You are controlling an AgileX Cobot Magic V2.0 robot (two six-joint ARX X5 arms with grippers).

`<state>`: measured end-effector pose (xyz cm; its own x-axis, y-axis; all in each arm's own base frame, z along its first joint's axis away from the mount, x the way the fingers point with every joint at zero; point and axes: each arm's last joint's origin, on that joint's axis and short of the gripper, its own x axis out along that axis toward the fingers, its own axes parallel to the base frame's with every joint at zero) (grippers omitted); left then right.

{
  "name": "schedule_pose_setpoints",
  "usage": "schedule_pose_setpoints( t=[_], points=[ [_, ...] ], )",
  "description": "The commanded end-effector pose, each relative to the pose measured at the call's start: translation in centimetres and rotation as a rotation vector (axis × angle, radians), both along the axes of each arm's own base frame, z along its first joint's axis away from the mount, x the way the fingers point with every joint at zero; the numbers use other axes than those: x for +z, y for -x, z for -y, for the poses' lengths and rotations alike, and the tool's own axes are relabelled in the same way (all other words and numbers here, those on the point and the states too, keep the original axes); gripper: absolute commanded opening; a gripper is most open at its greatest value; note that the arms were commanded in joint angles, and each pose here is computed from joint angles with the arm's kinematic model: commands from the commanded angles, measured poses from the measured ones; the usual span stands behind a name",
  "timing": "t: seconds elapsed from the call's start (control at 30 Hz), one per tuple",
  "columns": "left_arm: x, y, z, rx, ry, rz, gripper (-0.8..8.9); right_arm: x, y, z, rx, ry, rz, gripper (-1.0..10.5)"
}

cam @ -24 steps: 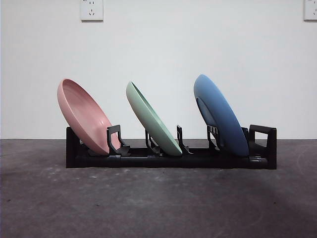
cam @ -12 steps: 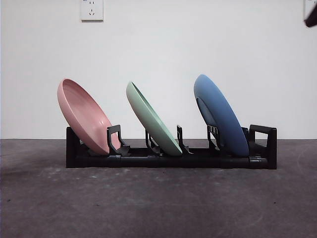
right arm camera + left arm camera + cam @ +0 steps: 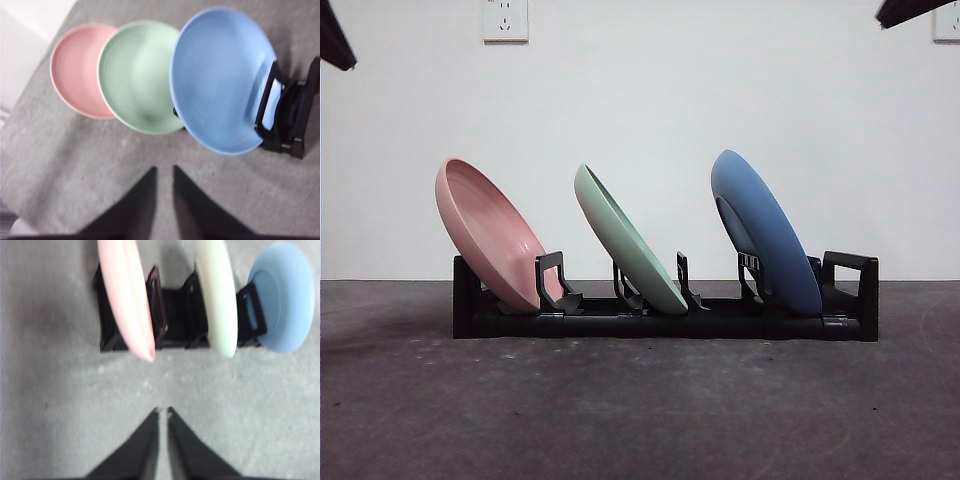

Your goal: Place the plate

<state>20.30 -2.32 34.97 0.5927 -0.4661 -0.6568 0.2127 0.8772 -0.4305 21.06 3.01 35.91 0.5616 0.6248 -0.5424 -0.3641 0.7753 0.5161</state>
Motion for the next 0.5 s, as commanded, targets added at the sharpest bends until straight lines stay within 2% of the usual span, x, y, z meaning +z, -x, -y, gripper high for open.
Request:
schedule_pose_setpoints(
  t=[0.03,0.17,0.23,0.5],
  points=[
    [0.7,-0.4,0.1,-0.026,-0.011,0.032,1.42,0.3,-1.3,-0.5,0.046,0.03,-0.042,2.4],
    [0.7,-0.5,0.1,-0.035,-0.02,0.036,2.94,0.2,-2.7,-1.2,0.076,0.048,-0.119,2.7],
    [0.7,-0.4,0.1,-0.035,-0.019,0.034,3.4,0.3,-3.4,-1.7,0.091,0.051,-0.143,2.7],
    [0.7,-0.4,0.1,-0.035,-0.019,0.036,3.45,1.0,-7.1,-4.6,0.129,0.12,-0.147,2.7]
  ],
)
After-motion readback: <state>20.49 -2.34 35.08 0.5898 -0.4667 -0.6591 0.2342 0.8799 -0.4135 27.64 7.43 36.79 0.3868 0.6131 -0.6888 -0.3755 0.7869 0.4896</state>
